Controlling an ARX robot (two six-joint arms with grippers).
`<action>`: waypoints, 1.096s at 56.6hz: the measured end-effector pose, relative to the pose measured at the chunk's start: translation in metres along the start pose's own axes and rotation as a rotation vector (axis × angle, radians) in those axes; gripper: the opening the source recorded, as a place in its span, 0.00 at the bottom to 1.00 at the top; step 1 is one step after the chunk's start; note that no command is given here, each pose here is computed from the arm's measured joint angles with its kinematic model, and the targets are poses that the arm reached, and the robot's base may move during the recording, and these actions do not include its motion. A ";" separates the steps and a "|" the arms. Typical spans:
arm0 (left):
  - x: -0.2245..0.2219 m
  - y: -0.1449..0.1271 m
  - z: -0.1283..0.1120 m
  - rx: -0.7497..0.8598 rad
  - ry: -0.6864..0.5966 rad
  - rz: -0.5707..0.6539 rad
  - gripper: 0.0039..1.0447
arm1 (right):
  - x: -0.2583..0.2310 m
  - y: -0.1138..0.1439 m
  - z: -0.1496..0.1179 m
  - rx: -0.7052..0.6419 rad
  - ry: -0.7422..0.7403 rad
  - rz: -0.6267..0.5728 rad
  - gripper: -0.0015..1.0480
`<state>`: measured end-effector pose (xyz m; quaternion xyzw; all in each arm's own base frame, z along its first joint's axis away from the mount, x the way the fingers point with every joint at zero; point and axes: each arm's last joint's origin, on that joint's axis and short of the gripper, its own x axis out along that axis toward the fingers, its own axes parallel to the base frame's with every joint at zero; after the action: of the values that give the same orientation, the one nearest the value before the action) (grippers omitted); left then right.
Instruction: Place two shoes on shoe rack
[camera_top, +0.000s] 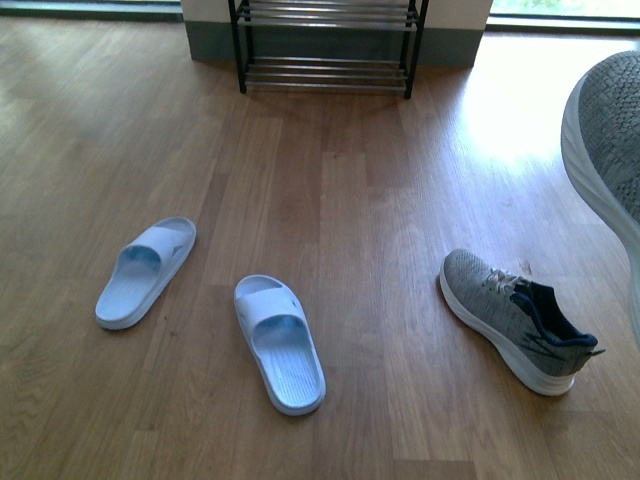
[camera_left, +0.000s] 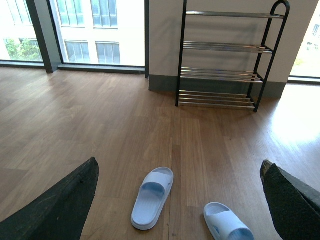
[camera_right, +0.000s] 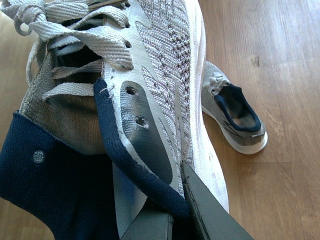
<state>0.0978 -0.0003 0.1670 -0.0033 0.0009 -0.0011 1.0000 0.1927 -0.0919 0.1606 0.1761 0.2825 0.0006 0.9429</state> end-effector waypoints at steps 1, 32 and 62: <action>0.000 0.000 0.000 0.000 0.000 0.000 0.91 | -0.005 0.003 0.001 -0.001 -0.015 0.005 0.01; 0.000 0.000 0.000 0.000 0.000 0.002 0.91 | -0.016 0.009 0.000 -0.002 -0.049 0.021 0.01; 0.000 0.000 0.000 0.000 0.000 0.000 0.91 | -0.016 0.009 0.000 0.002 -0.047 0.016 0.01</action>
<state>0.0978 -0.0003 0.1670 -0.0033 0.0009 -0.0011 1.0000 0.1799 -0.0849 0.1719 0.1793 0.2591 0.0036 0.9491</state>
